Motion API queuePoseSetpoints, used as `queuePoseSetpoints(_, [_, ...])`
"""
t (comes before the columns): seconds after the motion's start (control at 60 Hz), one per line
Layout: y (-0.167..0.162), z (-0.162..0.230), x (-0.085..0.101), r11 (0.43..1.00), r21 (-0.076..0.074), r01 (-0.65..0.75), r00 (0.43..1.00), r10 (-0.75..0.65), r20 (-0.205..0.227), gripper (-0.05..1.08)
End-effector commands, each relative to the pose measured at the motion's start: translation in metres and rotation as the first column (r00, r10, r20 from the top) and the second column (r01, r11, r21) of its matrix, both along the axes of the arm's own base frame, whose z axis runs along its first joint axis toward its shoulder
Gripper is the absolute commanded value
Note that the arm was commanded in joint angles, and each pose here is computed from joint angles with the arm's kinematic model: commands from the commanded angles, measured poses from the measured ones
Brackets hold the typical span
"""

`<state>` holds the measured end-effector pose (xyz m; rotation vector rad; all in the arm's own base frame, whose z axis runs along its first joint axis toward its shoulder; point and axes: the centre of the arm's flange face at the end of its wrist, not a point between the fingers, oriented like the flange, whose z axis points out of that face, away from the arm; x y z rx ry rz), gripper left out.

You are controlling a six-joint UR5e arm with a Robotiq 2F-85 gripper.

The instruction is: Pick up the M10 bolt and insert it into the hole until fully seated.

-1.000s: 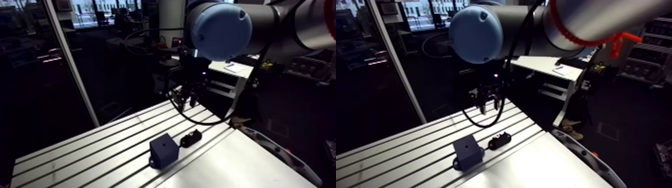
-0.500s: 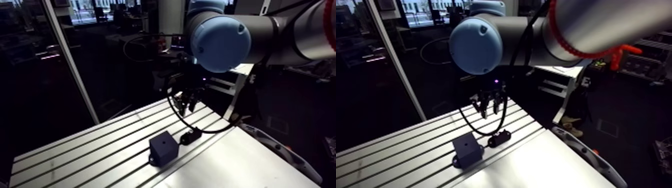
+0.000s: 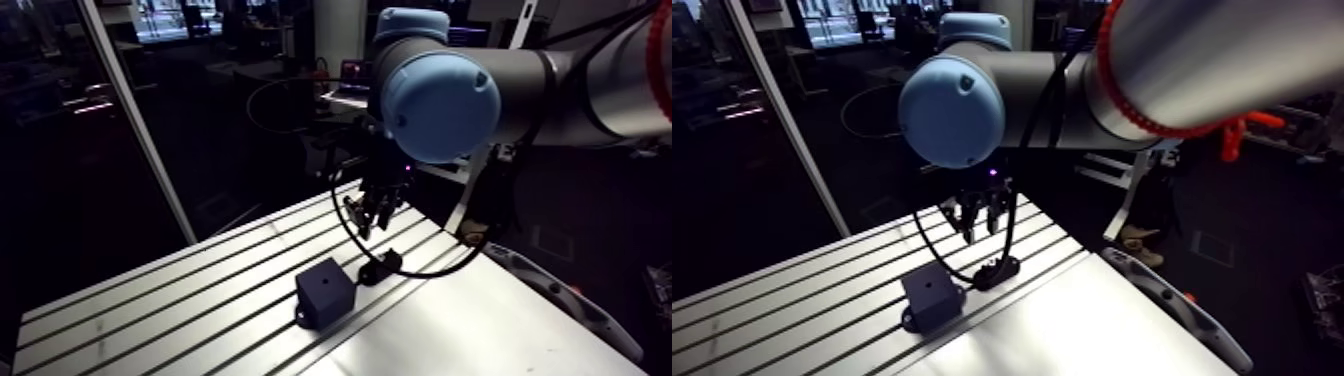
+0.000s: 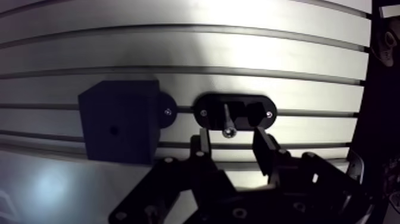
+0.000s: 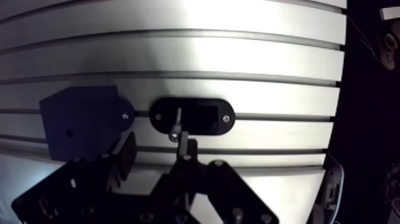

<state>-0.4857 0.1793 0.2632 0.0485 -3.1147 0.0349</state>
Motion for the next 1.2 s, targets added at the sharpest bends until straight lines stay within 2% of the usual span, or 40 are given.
queuePoseSetpoints(0.017, [0.003, -0.011, 0.0, 1.0, 0.016, 0.001, 1.0, -0.001, 0.007, 0.5])
queuePoseSetpoints(0.2, [0.003, -0.015, 0.002, 1.0, 0.014, 0.001, 1.0, -0.001, 0.015, 0.51])
queuePoseSetpoints(0.317, [0.004, -0.022, 0.002, 1.0, 0.006, -0.004, 1.0, 0.003, 0.027, 0.51])
queuePoseSetpoints(0.583, [0.004, -0.028, 0.005, 1.0, 0.0, -0.002, 0.999, 0.002, 0.037, 0.54])
queuePoseSetpoints(0.7, [0.005, -0.032, 0.003, 1.0, 0.016, -0.005, 1.0, 0.005, 0.021, 0.54])
queuePoseSetpoints(0.867, [0.007, -0.035, 0.004, 0.999, 0.036, -0.005, 1.0, 0.004, 0.031, 0.54])
queuePoseSetpoints(1.2, [0.006, -0.041, 0.006, 0.999, 0.032, -0.004, 0.999, 0.003, 0.043, 0.56])
